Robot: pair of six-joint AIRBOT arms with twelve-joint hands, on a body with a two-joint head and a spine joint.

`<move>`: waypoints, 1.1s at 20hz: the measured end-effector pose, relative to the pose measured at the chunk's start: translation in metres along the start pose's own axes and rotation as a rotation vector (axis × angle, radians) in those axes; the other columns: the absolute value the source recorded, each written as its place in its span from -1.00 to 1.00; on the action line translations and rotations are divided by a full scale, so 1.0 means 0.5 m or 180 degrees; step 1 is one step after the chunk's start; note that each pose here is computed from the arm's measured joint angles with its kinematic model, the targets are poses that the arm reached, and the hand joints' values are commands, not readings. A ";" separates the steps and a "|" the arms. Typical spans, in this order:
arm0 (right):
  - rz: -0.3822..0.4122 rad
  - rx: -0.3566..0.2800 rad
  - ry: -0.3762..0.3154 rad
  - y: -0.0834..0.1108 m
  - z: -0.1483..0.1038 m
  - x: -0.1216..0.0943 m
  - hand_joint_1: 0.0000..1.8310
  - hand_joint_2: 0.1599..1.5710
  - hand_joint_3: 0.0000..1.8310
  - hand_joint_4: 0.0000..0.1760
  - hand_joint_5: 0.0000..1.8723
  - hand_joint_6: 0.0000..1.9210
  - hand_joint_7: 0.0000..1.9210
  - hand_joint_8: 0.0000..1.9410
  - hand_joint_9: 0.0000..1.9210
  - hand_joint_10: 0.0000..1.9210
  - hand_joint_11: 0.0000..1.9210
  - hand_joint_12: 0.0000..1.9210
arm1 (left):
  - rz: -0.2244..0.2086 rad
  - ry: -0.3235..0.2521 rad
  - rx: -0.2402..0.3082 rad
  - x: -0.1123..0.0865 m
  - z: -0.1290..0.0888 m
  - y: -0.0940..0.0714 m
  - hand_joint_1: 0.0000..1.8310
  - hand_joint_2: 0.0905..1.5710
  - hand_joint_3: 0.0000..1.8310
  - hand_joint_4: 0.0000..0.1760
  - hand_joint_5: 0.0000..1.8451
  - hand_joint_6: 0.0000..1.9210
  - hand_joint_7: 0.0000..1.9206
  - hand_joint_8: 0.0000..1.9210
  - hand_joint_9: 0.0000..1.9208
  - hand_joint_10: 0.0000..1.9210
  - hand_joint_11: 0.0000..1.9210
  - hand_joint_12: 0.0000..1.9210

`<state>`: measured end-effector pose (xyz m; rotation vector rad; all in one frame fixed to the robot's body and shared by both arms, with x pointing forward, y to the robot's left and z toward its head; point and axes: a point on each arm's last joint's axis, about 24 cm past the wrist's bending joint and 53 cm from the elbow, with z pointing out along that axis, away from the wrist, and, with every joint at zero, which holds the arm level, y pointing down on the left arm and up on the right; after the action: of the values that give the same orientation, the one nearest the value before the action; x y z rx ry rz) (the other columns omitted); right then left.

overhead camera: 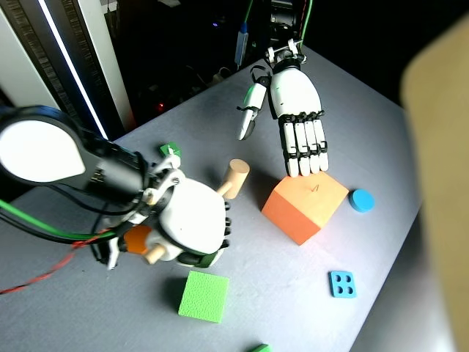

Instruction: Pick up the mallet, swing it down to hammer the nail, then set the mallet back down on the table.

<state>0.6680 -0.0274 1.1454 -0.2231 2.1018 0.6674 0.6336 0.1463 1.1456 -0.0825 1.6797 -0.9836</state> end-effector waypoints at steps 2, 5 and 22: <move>0.0092 0.0067 -0.0130 -0.020 -0.025 -0.040 -0.62 0.97 -1.00 -1.00 0.05 1.00 0.15 1.00 0.11 1.00 0.05 1.00 | 0.0009 0.0004 0.0007 0.000 0.000 -0.001 -1.00 0.52 -1.00 -1.00 -0.90 -1.00 -0.91 -1.00 -0.94 -1.00 -0.99 -0.98; 0.0206 0.0210 -0.0440 -0.054 -0.056 -0.096 -0.65 0.98 -1.00 -1.00 0.02 1.00 0.12 1.00 0.09 1.00 0.06 1.00 | 0.0034 0.0017 0.0012 0.002 0.000 -0.001 -1.00 0.52 -1.00 -1.00 -0.90 -1.00 -0.91 -1.00 -0.94 -1.00 -1.00 -0.98; 0.0544 -0.0163 -0.1299 0.030 -0.012 -0.244 -0.72 0.99 -1.00 -1.00 0.03 1.00 0.14 1.00 0.11 1.00 0.07 1.00 | 0.0065 0.0027 0.0018 0.002 0.001 0.000 -1.00 0.52 -1.00 -1.00 -0.87 -0.99 -0.88 -0.99 -0.91 -0.99 -0.97 -0.96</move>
<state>0.7294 -0.0284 1.2523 0.0639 1.7241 0.7950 0.6336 0.1458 1.1449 -0.0574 1.6824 -0.9745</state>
